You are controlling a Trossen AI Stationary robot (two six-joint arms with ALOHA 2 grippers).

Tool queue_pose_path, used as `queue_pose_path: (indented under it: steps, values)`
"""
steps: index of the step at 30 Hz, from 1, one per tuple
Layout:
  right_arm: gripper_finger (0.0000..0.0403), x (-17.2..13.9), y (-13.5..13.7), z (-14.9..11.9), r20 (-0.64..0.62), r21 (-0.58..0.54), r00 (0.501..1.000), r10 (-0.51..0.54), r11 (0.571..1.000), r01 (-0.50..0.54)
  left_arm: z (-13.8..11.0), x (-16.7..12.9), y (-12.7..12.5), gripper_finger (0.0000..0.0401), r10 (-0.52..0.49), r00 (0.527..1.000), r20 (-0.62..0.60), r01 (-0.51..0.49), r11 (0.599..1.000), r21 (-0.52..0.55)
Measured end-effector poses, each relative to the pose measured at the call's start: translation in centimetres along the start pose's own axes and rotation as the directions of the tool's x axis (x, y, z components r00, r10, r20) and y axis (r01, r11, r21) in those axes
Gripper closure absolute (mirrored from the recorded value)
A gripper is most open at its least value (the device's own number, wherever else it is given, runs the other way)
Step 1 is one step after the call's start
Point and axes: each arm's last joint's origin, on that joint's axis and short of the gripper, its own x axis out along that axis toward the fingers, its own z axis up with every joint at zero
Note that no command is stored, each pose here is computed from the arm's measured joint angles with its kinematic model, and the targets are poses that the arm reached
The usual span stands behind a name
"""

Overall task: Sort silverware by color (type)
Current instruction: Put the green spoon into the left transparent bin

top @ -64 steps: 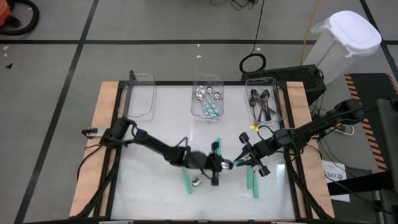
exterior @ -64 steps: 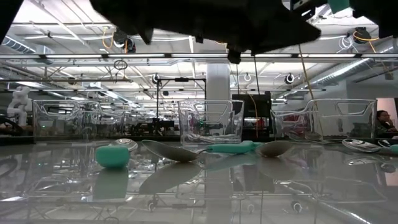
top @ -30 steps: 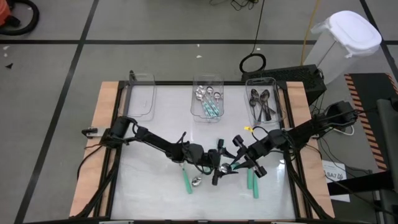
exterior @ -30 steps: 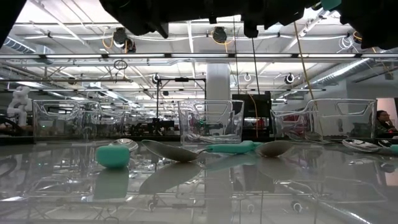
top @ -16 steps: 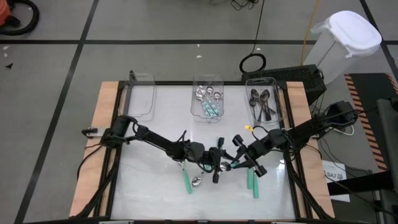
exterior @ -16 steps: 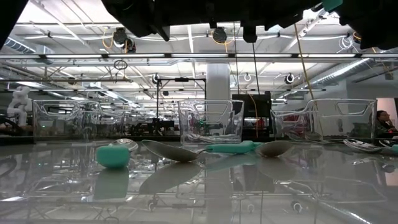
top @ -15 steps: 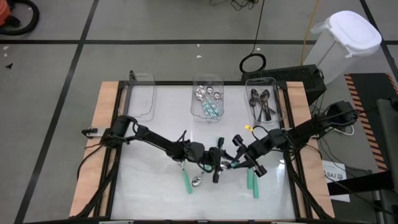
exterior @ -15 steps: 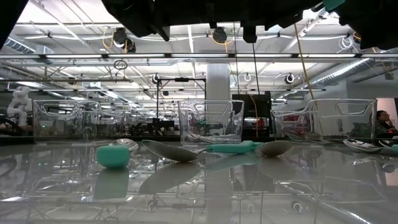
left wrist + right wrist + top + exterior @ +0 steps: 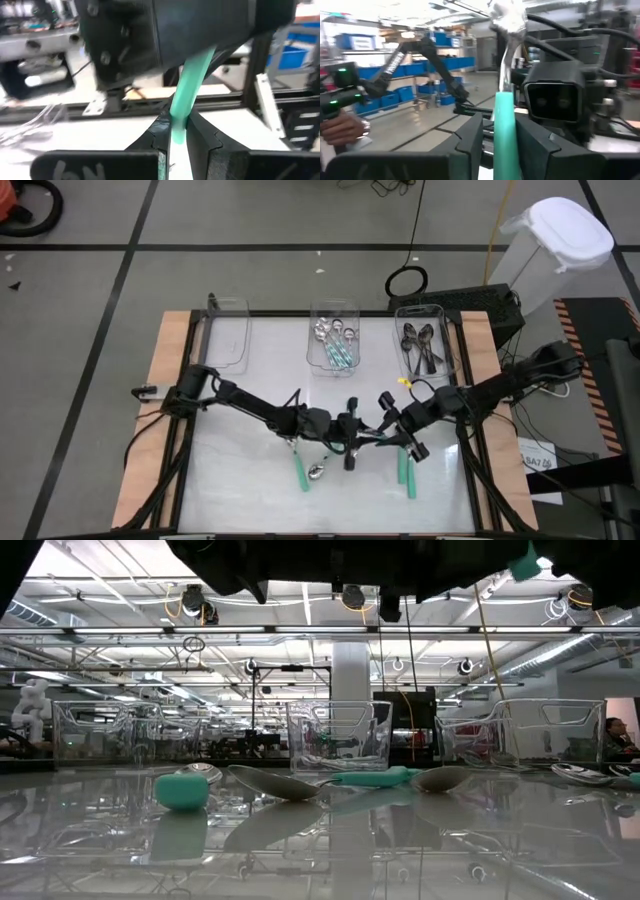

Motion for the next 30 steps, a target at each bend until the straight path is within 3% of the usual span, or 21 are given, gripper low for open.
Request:
queue_pose_path:
  steps: [6,19,24,30]
  values:
    - [0.0303,-1.3,-0.1,1.0,-0.048,-0.042,0.987,-0.156,0.987,0.154,0.0,-0.2,0.3,0.0368,0.054,0.997,-0.059,-0.055,0.998,-0.006]
    - [0.0303,-4.1,0.5,2.4,-0.126,-0.031,0.971,-0.204,0.979,0.202,3.3,-2.9,1.3,0.0368,0.229,0.935,-0.272,-0.242,0.970,-0.014]
    - [0.0302,-5.1,0.4,2.2,-0.179,-0.069,0.930,-0.322,0.947,0.314,4.8,-5.2,1.5,0.0368,0.282,0.871,-0.403,-0.318,0.948,-0.023]
    - [0.0302,-5.6,0.3,2.1,-0.205,-0.091,0.906,-0.372,0.928,0.360,6.4,-9.7,2.6,0.0368,0.397,0.698,-0.596,-0.526,0.849,-0.052]
